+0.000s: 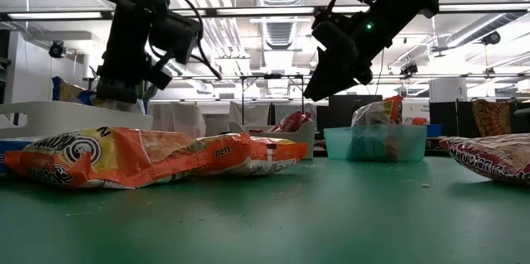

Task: Sort Maruchan noodles
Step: Put the blue noodle pack into the white bin

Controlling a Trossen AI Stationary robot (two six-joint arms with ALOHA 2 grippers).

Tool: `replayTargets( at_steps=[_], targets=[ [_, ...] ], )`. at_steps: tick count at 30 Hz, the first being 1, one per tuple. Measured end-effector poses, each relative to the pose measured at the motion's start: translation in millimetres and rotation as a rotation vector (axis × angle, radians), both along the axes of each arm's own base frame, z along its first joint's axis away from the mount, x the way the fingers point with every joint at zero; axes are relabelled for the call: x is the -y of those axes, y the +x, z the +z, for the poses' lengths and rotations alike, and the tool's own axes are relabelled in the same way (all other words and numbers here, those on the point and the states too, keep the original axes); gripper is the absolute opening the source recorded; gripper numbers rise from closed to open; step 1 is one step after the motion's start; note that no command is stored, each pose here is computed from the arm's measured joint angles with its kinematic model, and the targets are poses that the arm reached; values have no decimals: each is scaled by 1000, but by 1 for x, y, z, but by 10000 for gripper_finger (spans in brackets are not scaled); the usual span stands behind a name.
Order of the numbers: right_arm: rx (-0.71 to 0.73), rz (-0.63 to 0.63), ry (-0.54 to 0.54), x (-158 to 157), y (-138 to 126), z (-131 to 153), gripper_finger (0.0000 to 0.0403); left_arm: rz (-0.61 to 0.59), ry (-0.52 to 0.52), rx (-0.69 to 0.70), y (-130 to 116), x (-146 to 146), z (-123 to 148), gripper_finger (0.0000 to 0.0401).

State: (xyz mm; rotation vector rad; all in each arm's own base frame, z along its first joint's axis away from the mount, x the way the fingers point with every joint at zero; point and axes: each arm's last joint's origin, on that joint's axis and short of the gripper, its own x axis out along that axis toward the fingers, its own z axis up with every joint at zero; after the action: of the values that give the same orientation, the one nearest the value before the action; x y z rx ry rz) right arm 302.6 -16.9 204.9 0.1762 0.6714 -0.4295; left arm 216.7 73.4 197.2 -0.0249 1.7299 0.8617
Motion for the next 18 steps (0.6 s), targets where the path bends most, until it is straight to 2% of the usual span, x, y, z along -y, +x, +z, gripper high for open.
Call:
replayTargets(
  at_steps=[4, 9, 13, 18],
  targets=[
    [0, 0, -1, 0, 0, 0, 166, -14, -8, 10, -4, 1, 10, 58],
    [1, -1, 1, 0, 0, 0, 166, -30, 25, 16, -15, 4, 38, 81],
    [2, -1, 1, 0, 0, 0, 166, -35, 126, 46, -31, 5, 59, 82],
    [5, -2, 1, 0, 0, 0, 166, 24, 280, 138, -47, 7, 73, 67]
  ],
)
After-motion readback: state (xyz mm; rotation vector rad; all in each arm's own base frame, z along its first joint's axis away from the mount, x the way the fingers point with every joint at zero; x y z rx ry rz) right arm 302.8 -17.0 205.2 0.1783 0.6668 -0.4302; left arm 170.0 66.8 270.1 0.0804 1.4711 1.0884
